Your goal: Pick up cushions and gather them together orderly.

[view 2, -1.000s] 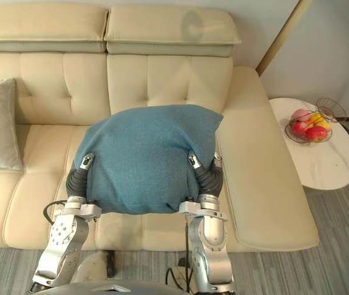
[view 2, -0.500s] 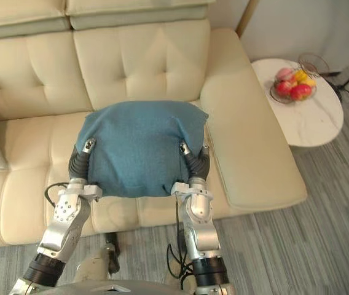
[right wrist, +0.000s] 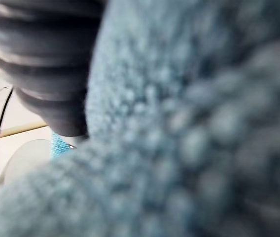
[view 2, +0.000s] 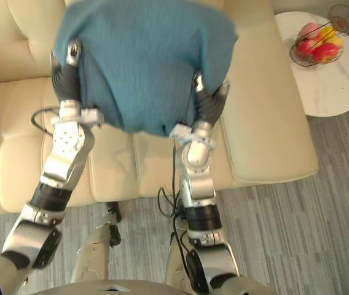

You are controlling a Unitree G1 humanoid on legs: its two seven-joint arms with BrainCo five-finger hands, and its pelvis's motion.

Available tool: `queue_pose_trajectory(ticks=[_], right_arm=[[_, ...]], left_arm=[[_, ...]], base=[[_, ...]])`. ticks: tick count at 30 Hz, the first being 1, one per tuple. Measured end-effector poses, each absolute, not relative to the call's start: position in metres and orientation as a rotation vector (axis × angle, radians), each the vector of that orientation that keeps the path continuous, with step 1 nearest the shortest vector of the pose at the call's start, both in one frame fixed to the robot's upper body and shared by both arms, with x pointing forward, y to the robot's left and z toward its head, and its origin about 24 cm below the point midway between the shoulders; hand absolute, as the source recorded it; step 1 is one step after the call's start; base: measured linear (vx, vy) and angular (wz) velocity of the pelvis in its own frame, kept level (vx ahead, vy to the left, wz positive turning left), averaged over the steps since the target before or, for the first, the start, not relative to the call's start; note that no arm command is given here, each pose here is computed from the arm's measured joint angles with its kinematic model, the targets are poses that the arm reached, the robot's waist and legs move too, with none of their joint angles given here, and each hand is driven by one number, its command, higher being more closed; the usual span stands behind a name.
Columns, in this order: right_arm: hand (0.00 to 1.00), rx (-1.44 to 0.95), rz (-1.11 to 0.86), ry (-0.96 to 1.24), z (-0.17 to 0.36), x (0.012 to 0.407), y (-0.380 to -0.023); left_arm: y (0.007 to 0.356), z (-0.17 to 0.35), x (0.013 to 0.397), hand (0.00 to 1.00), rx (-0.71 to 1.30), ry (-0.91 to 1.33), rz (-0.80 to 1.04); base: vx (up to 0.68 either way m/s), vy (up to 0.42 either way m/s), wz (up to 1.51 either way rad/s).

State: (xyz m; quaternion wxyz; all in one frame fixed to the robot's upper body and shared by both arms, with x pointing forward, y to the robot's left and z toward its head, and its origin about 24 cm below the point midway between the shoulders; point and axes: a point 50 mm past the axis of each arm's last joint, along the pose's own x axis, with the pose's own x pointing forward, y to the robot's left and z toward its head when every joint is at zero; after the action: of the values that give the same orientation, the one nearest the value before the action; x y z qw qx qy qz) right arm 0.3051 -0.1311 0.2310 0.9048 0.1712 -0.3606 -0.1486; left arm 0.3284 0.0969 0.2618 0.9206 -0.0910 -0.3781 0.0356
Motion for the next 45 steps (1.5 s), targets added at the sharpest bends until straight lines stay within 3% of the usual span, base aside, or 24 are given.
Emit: queue_pose_trajectory(ticks=[6,13,14,21,26,34,45], right_arm=[[1.0,0.392,-0.414,-1.007,0.325,0.311,-0.133],[1.0,0.452,-0.465,-1.08,0.407,0.314,-0.128],[0.0,0.454,-0.467,-1.095,0.415,0.312,-0.127],[0.0,0.418,-0.49,-1.161,0.459,0.299,-0.134],[0.0,0.39,-0.515,-1.15,0.457,0.305,-0.145],[0.0,0.286,-0.52,-0.893,0.386,0.349,-0.153],[0.0,0.208,-0.484,-0.922,0.363,0.34,-0.173]], left_arm=[[0.09,0.353,0.333,1.0,-0.173,-0.992,0.108],[0.093,0.415,0.331,1.0,-0.211,-1.071,0.168],[0.095,0.419,0.33,0.0,-0.223,-1.079,0.176],[0.101,0.439,0.327,0.0,-0.297,-1.085,0.205],[0.103,0.435,0.333,0.0,-0.297,-1.057,0.194],[0.113,0.342,0.375,0.0,-0.373,-0.744,0.231],[0.139,0.288,0.38,0.0,-0.35,-0.666,0.231]], base=[[-0.05,-0.019,0.17],[0.02,0.001,0.18],[0.03,-0.003,0.21],[0.03,0.002,0.27],[0.02,-0.021,0.13],[0.03,-0.103,0.0],[0.0,-0.151,0.01]])
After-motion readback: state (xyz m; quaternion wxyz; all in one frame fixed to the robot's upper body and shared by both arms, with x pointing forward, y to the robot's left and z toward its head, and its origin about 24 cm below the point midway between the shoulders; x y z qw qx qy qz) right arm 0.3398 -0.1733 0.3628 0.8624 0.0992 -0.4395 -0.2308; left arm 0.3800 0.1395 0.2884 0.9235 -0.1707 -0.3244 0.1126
